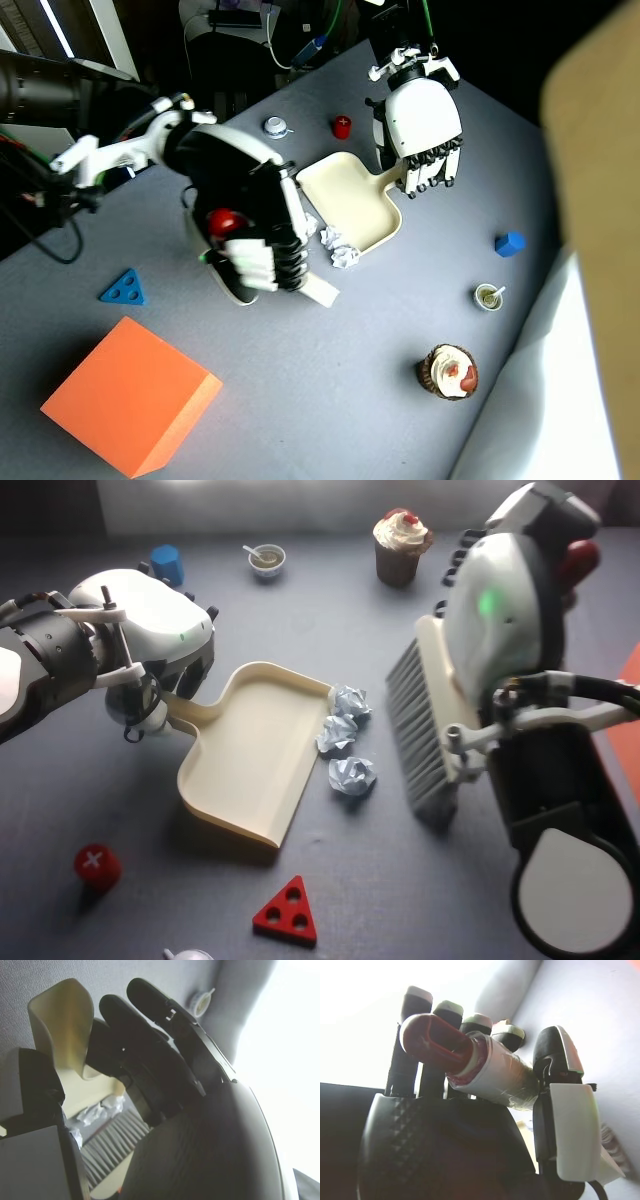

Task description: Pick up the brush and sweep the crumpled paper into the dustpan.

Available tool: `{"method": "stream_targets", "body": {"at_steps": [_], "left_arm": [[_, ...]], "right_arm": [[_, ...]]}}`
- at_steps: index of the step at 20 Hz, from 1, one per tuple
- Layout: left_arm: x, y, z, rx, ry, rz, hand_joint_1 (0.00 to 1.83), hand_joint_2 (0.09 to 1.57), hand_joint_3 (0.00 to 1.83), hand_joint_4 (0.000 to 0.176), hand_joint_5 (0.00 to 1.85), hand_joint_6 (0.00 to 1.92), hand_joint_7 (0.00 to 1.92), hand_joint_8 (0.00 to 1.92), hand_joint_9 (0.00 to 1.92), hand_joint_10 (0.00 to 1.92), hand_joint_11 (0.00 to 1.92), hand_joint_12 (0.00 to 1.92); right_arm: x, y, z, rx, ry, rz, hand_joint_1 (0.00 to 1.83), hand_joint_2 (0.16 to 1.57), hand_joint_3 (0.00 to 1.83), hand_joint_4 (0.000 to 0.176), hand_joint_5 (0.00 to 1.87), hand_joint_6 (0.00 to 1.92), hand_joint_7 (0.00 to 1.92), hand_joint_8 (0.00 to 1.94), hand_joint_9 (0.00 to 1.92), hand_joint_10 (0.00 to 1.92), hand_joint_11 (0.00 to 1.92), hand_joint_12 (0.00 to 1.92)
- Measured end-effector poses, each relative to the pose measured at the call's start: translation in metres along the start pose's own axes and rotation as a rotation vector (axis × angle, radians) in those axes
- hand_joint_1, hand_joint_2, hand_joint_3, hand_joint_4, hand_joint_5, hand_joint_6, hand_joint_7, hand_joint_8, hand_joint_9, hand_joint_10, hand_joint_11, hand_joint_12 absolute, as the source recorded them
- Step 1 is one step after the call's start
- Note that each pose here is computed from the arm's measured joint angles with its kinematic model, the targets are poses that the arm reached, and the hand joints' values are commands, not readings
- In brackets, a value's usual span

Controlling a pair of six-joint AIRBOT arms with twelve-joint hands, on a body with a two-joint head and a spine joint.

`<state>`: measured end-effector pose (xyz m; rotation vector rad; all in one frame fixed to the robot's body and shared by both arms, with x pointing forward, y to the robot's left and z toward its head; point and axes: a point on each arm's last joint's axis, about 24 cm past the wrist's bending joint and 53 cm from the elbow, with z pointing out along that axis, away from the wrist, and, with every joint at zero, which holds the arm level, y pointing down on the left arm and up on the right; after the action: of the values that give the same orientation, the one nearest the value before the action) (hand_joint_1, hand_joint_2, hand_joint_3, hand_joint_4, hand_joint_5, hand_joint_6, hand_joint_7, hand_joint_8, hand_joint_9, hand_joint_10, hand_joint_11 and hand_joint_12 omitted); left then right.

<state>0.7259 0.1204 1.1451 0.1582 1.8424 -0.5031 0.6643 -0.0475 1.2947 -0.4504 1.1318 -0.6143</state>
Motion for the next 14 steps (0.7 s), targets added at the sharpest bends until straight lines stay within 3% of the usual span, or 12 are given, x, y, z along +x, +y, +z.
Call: {"method": "stream_targets", "body": {"at_steps": [5, 14], "left_arm": [[0.001, -0.007, 0.001, 0.012, 0.001, -0.006, 1.25, 1.07, 0.00, 0.000, 1.04, 1.03, 1.15, 0.55, 1.15, 0.00, 0.76, 0.79], [0.003, -0.028, 0.002, 0.047, 0.002, -0.022, 1.25, 1.07, 0.00, 0.000, 1.04, 1.02, 1.16, 0.55, 1.15, 0.00, 0.77, 0.77]], "right_arm": [[0.002, 0.003, 0.008, 0.000, 0.027, 0.010, 0.62, 1.45, 0.00, 0.000, 0.86, 1.92, 0.89, 1.94, 0.81, 1.92, 0.80, 1.92], [-0.022, 0.019, 0.011, -0.015, -0.003, 0.037, 0.65, 1.44, 0.00, 0.000, 0.89, 1.92, 0.92, 1.94, 0.84, 1.92, 0.82, 1.92]]}}
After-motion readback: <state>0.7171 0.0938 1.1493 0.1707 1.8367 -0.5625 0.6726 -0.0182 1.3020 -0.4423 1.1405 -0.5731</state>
